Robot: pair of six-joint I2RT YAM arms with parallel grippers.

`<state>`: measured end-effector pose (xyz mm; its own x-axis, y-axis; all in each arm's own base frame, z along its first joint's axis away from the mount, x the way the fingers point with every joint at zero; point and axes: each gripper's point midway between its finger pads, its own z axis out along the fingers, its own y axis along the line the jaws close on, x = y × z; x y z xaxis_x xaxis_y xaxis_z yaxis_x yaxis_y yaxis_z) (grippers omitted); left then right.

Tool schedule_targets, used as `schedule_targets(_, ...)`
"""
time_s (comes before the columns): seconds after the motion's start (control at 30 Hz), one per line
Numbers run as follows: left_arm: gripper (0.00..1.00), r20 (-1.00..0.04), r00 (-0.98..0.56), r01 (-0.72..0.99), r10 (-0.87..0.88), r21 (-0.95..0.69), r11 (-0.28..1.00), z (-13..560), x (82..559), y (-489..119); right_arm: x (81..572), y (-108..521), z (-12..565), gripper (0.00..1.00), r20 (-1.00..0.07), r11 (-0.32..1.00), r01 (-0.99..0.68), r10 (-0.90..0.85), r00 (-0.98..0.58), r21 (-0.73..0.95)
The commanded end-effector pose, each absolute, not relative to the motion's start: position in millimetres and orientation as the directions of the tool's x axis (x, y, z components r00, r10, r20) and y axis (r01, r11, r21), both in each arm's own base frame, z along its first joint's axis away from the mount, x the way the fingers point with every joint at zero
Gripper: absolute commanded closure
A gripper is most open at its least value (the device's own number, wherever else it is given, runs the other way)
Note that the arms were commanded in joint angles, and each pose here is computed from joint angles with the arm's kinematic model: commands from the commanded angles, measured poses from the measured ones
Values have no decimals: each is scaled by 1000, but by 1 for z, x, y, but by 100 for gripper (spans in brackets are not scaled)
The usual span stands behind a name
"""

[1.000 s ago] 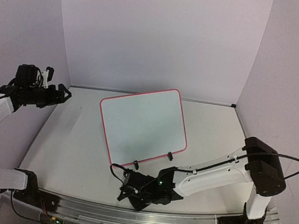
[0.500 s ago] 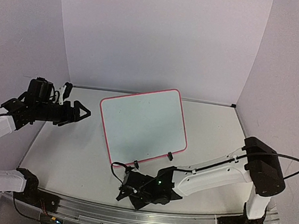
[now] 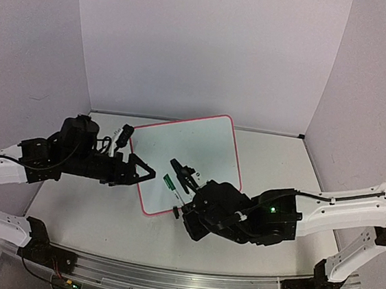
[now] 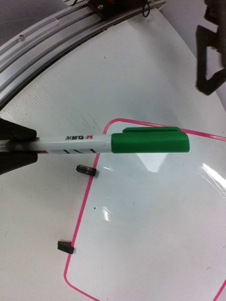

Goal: Write a sentence on the whiteboard
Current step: Pick up the whiteboard marker from the center of the board, then pass from the right arm to the left

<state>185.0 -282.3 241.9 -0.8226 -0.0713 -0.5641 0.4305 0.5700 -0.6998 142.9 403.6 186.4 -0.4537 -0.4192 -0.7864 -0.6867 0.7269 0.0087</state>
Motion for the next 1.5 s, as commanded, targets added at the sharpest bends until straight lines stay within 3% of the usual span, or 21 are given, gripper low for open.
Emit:
schedule_targets(0.0, 13, -609, -787, 498, -99, -722, 481, 277, 185, -323, 155, 411, 211, 100, -828, 710, -699, -441, -347, -85)
schedule_targets(0.2, 15, -583, -807, 500, -99, -762, 412, 278, 189, -351, 152, 417, 225, 100, -845, 672, -735, -441, -301, -89)
schedule_targets(0.4, 54, -566, -819, 490, -93, -775, 398, 276, 190, -357, 153, 413, 225, 100, -848, 680, -727, -439, -297, -97)
schedule_targets(0.63, 60, -554, -829, 484, -81, -783, 391, 274, 188, -359, 158, 413, 222, 100, -847, 700, -704, -442, -295, -120)
schedule_targets(0.83, 72, -547, -833, 478, -81, -786, 392, 272, 187, -359, 162, 412, 222, 100, -848, 710, -690, -447, -284, -144)
schedule_targets(1.0, 98, -544, -835, 474, -84, -787, 394, 271, 188, -359, 165, 410, 219, 98, -842, 717, -677, -462, -281, -168)
schedule_targets(1.07, 100, -534, -840, 453, -98, -789, 415, 266, 190, -356, 169, 406, 220, 77, -845, 737, -653, -453, -285, -175)
schedule_targets(1.13, 100, -526, -842, 435, -122, -794, 424, 263, 193, -353, 171, 400, 223, 38, -853, 754, -639, -429, -299, -155)
schedule_targets(1.17, 100, -526, -839, 431, -139, -799, 419, 264, 194, -352, 172, 398, 224, 24, -856, 764, -631, -411, -314, -135)
schedule_targets(1.23, 100, -534, -825, 435, -184, -809, 395, 273, 197, -350, 175, 394, 225, 16, -863, 778, -621, -374, -340, -93)
schedule_targets(1.47, 100, -573, -768, 476, -285, -809, 345, 300, 206, -342, 179, 399, 246, 10, -892, 694, -682, -130, -433, 230)
